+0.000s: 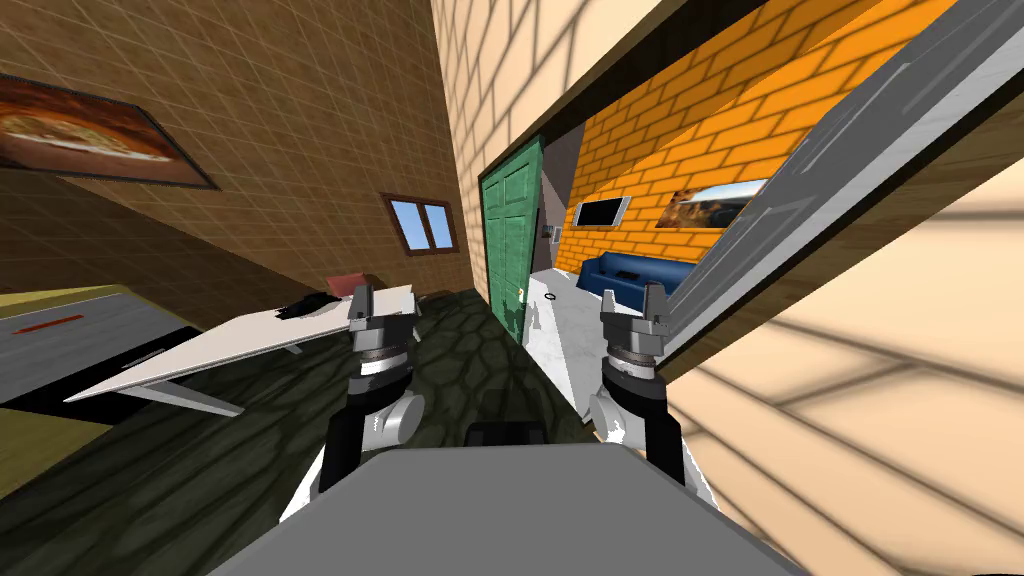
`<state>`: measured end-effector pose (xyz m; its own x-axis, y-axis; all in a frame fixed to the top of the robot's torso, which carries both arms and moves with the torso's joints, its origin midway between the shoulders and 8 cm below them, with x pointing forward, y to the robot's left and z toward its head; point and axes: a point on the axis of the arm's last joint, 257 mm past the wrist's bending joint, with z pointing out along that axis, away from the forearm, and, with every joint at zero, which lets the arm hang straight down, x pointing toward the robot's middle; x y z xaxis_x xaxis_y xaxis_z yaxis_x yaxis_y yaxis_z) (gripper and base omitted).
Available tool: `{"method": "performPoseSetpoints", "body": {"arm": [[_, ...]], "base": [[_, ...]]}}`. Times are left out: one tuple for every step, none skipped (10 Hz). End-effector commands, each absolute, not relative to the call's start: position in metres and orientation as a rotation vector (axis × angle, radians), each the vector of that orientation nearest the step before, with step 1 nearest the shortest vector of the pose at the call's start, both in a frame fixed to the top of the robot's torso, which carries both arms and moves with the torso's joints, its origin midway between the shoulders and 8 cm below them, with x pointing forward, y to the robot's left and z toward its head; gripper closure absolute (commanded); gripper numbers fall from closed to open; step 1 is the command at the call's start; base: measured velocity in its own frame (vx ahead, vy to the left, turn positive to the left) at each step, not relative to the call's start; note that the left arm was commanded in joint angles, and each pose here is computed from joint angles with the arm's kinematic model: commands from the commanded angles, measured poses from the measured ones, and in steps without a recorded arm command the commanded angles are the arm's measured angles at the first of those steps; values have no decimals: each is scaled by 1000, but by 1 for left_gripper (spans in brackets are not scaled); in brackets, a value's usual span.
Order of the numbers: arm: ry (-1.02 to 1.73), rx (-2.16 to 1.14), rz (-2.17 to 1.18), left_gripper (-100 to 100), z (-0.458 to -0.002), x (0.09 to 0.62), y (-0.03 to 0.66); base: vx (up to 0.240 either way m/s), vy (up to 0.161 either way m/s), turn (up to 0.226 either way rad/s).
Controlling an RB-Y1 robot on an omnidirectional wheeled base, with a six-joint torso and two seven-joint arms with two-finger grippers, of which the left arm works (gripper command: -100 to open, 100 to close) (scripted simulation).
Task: Push the door open
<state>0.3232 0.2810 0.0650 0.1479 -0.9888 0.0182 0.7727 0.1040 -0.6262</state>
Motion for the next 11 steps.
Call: {"method": "performPoseSetpoints", "body": {"arm": [[481,-587,-1373,-100,55,331,281],[491,-599,-1375,-100,48,335,281],[501,-611,-1376,-100,41,340,281],[508,-619,-1377,-100,36,344,281],[515,-628,-1378,-100,31,347,281],[522,-637,-1378,-100,26,350,281],[536,-655,-1379,-100,15,357,281],[544,-666,-1379,-100,9,360,281],[552,-677,-1379,-100,2,364,281],[561,-688,-1379,-100,-4,368,281],[569,-699,-1379,-100,-11,371,280]], "base": [[57,15,-229],[119,47,-295],[160,69,-252],[142,64,-131],[89,44,-105],[75,33,-148],[112,42,-280],[119,83,-200],[84,77,-159],[73,57,-176],[81,63,-173]]}}
